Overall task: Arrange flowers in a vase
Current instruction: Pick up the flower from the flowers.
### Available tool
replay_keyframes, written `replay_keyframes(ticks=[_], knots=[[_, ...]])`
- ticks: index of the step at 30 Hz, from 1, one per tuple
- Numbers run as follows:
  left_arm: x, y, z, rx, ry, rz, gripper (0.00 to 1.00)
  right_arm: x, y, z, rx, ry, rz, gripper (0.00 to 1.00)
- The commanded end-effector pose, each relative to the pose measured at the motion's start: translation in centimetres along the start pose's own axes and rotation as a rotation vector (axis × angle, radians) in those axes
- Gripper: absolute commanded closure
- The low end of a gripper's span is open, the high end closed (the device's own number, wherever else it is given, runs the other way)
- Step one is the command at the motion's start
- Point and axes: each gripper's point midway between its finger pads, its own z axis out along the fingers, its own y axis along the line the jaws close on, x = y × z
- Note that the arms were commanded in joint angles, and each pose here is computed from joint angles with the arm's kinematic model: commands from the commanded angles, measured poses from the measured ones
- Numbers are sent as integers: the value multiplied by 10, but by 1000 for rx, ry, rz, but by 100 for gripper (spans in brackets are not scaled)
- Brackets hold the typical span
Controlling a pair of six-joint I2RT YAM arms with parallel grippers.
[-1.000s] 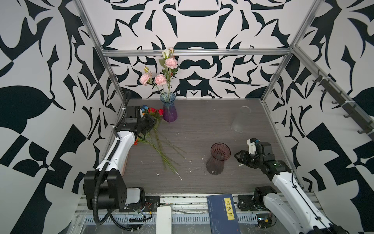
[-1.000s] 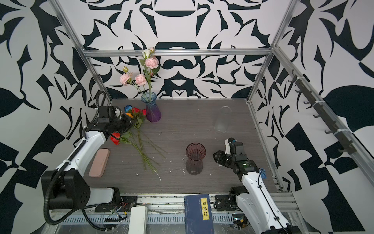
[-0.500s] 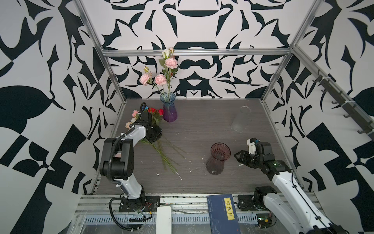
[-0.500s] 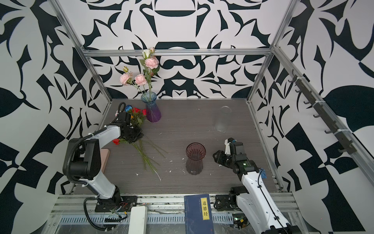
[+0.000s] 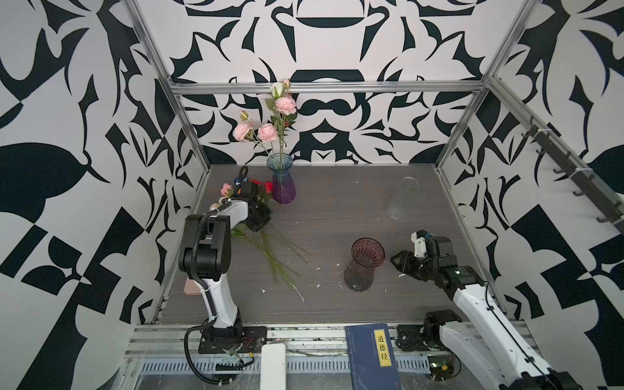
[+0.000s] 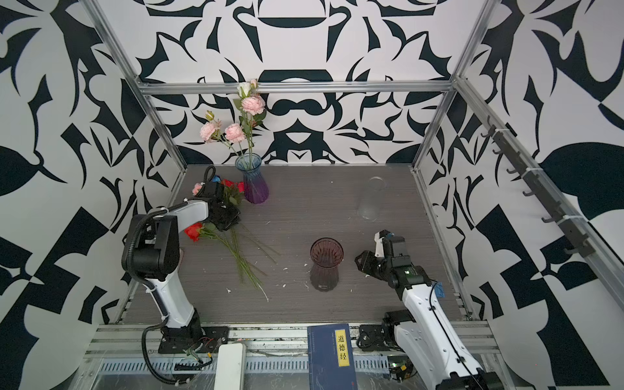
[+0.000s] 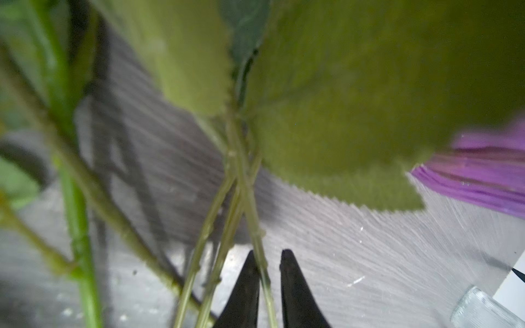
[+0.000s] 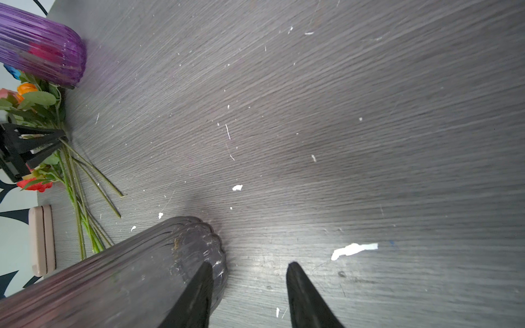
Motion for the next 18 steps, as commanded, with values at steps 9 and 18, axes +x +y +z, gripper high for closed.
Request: replay_keyframes(ticks=[9, 18], knots=[[-19, -15, -37, 1, -87, 27, 100, -5, 4, -1, -9, -17, -23, 54], [-38, -32, -214, 186, -512, -15, 100, -5, 5, 0, -11, -14, -23, 54]])
